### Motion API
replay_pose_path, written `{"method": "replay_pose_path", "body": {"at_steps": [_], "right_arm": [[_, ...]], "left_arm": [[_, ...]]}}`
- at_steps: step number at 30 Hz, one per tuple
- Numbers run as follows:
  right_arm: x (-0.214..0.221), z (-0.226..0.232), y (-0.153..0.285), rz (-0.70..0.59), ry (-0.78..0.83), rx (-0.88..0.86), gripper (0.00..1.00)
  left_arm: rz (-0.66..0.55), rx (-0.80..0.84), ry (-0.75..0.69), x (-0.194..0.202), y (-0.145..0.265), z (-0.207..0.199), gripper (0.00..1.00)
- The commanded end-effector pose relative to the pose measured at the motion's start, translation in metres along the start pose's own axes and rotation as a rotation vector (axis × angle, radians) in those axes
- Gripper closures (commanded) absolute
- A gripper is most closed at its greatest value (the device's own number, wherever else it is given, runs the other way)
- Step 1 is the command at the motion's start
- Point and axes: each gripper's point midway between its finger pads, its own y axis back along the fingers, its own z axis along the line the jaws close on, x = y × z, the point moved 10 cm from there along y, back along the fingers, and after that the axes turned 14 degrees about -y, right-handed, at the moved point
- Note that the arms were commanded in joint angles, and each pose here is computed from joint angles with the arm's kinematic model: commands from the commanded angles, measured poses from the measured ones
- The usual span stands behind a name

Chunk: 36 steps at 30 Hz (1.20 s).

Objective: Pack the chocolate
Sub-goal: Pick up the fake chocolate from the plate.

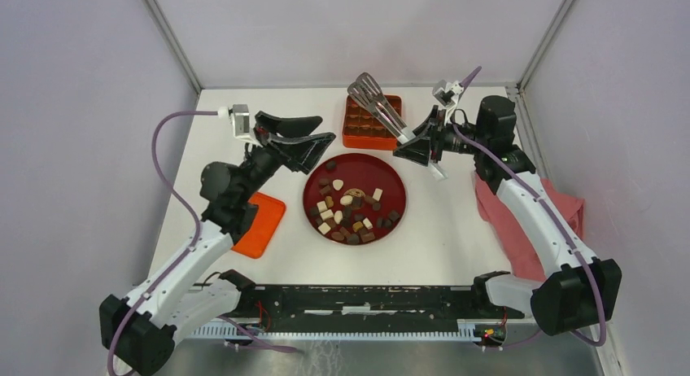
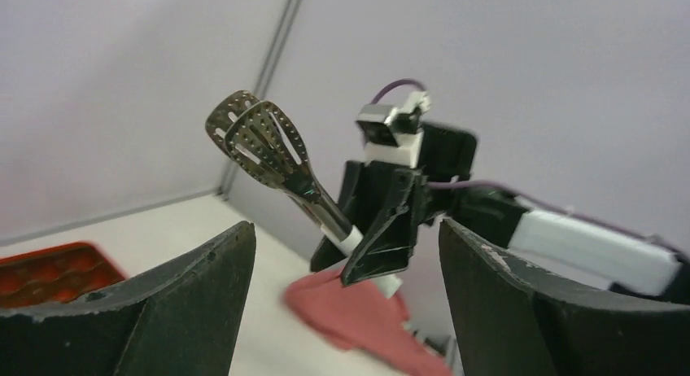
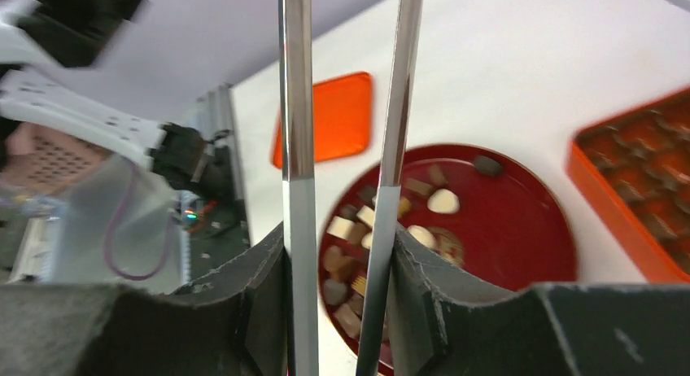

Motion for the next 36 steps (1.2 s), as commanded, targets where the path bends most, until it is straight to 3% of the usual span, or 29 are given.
{"method": "replay_pose_path", "body": {"at_steps": [1, 4, 9, 14, 23, 36], "right_arm": [[0.007, -0.019, 0.016, 0.108, 0.217, 0.269, 0.56], [0.018, -0.03, 0.02, 0.185, 0.26, 0.362, 0.56], [0.045, -0.039, 0.016, 0.374, 0.363, 0.487, 0.55], [0.066, -0.049, 0.024, 0.528, 0.341, 0.546, 0.55], [0.089, -0.058, 0.031, 0.773, 0.318, 0.611, 0.56], [0.111, -0.062, 0.029, 0.942, 0.258, 0.589, 0.58]], "left_arm": [[0.542, -0.194, -0.215, 0.029, 0.032, 0.023, 0.12], [0.685, -0.279, -0.266, 0.033, 0.047, 0.03, 0.12], [0.801, -0.413, -0.372, 0.035, 0.06, 0.044, 0.11], [0.819, -0.556, -0.476, 0.033, 0.073, 0.058, 0.0], [0.969, -0.632, -0.539, 0.058, 0.103, 0.081, 0.0], [1.03, -0.633, -0.569, 0.069, 0.115, 0.085, 0.0]]}}
